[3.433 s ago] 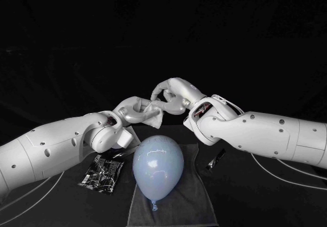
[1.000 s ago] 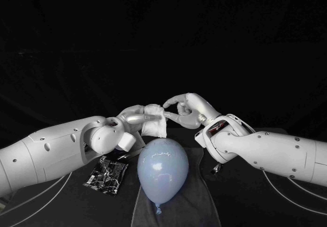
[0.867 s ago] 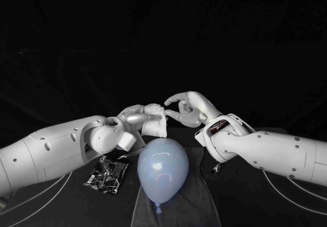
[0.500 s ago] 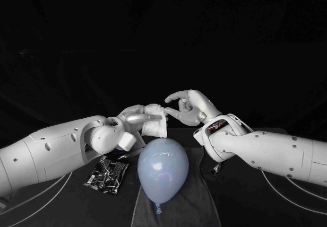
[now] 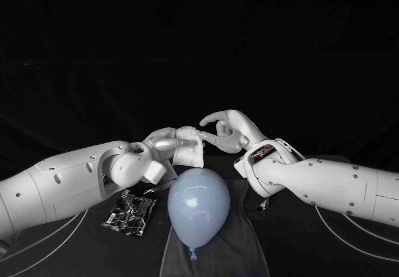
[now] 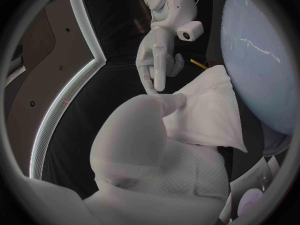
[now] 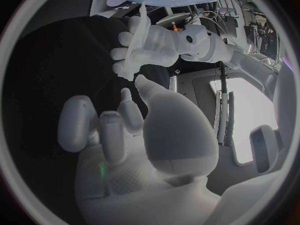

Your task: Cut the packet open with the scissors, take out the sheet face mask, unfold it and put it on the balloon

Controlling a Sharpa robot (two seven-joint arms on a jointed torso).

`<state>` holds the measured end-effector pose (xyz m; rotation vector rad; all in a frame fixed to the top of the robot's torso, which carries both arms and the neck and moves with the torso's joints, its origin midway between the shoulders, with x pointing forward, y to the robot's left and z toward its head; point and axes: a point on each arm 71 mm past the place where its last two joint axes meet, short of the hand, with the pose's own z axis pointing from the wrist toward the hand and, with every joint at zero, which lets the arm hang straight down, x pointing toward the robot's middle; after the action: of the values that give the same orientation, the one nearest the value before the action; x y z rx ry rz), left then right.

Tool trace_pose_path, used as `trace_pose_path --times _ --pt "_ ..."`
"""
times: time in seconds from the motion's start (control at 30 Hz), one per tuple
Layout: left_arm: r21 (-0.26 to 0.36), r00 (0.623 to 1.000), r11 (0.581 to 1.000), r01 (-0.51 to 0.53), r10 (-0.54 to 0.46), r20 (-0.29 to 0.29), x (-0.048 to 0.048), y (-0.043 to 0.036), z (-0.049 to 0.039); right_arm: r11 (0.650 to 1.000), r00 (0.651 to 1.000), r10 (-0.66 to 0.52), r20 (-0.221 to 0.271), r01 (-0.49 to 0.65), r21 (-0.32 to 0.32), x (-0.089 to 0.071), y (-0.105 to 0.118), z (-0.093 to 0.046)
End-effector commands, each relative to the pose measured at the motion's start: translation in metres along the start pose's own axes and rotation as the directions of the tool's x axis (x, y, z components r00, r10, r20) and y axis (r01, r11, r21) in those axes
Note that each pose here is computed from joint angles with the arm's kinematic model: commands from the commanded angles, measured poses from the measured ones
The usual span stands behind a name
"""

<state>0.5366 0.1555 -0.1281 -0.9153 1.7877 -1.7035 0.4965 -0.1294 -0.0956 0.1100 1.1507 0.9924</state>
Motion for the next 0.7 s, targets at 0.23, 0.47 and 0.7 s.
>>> trace_pose_path --times 0.23,0.47,0.7 --pt "0.009 1.0 1.0 0.009 -0.009 -0.023 0.0036 -0.0012 0.0009 0.999 0.999 0.021 -0.048 -0.02 0.028 0.0059 0.0001 0.0017" --pt "0.009 1.0 1.0 0.009 -0.009 -0.023 0.0037 -0.0012 0.0009 0.999 0.998 0.022 -0.067 -0.02 0.03 0.0096 0.0008 0.0028" --pt "0.009 1.0 1.0 0.01 -0.009 -0.025 0.0039 -0.0013 0.0009 0.999 0.997 0.02 -0.071 -0.018 0.032 0.0106 0.0003 0.0033"
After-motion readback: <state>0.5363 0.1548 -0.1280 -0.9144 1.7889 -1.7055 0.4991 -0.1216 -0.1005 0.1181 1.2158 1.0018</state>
